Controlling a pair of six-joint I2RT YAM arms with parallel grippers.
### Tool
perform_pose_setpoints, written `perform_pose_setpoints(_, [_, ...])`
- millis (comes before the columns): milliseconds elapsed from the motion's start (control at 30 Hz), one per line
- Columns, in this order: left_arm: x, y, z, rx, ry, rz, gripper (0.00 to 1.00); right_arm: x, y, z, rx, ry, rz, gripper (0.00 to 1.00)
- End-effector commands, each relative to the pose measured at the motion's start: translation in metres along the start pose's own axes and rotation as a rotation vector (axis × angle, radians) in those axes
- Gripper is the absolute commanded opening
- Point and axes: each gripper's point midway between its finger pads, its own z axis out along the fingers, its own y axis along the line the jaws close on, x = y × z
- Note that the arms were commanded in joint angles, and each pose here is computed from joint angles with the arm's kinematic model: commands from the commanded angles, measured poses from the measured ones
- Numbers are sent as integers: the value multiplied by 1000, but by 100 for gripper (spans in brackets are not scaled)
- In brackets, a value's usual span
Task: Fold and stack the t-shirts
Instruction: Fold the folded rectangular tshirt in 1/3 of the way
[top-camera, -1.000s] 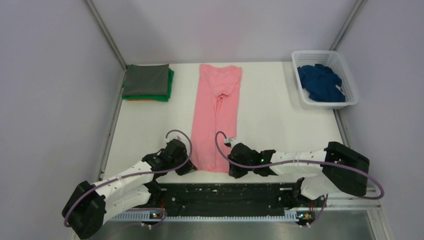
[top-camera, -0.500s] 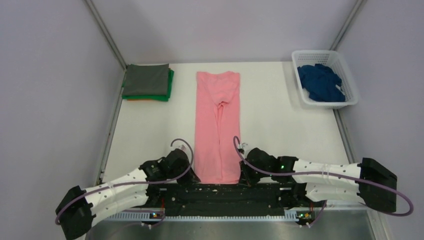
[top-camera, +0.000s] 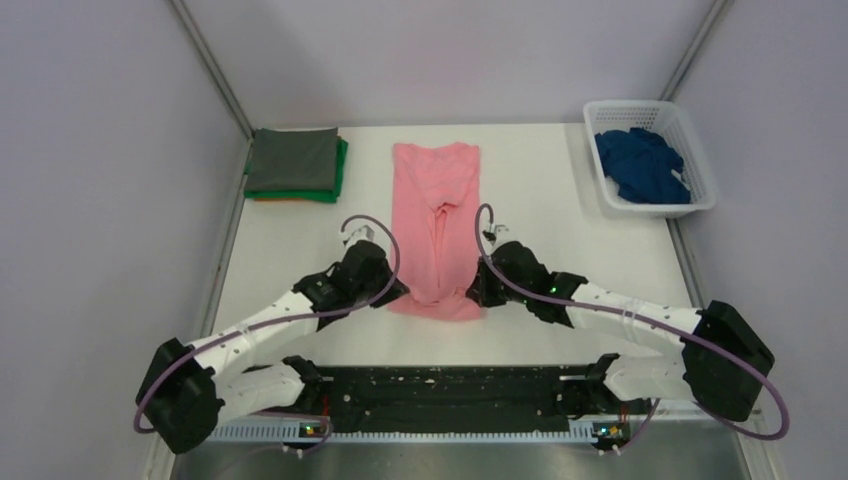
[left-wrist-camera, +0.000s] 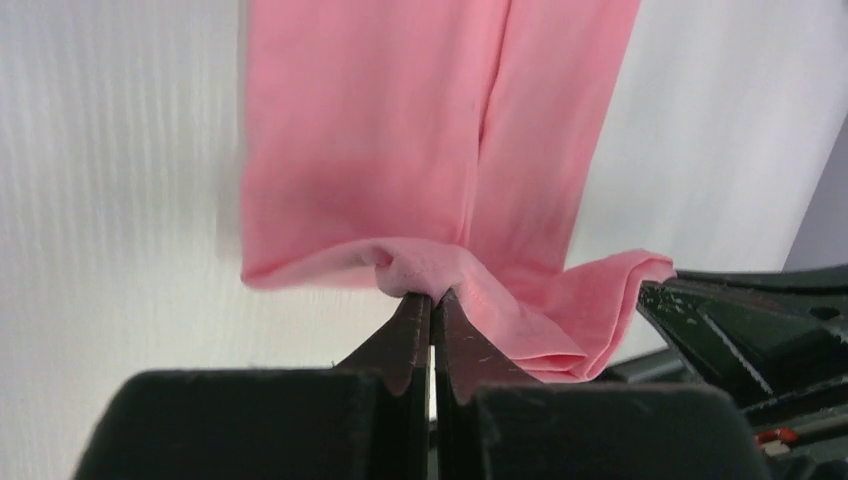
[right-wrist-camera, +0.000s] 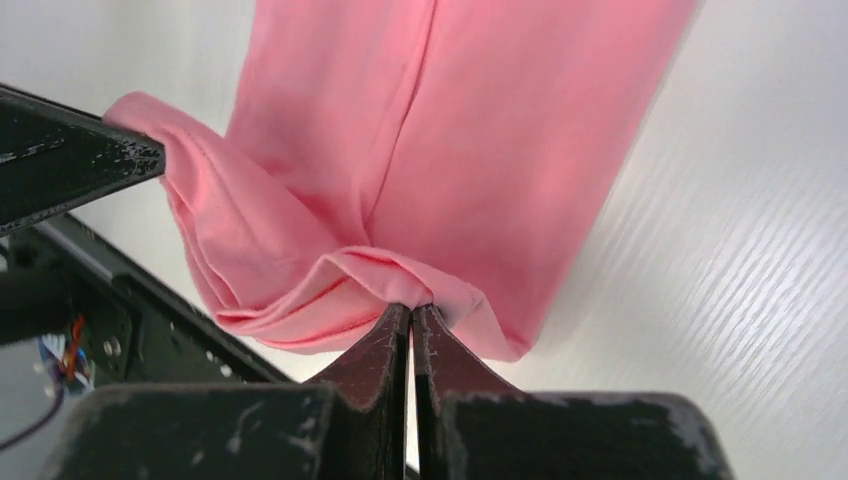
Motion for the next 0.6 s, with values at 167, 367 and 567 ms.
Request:
perform_pose_setpoints(167, [-93,-31,30,-25,-143,95,0,-104,-14,18,33,-186,70,0])
perform_pose_setpoints(367, [-132,-34,52,-75,-150,100,0,-136,-36,40,67,-181,105,0])
perform_pose_setpoints(567, [-166,-32,71,-90,-145,99,0,-165,-56,55,88,-188,116,0])
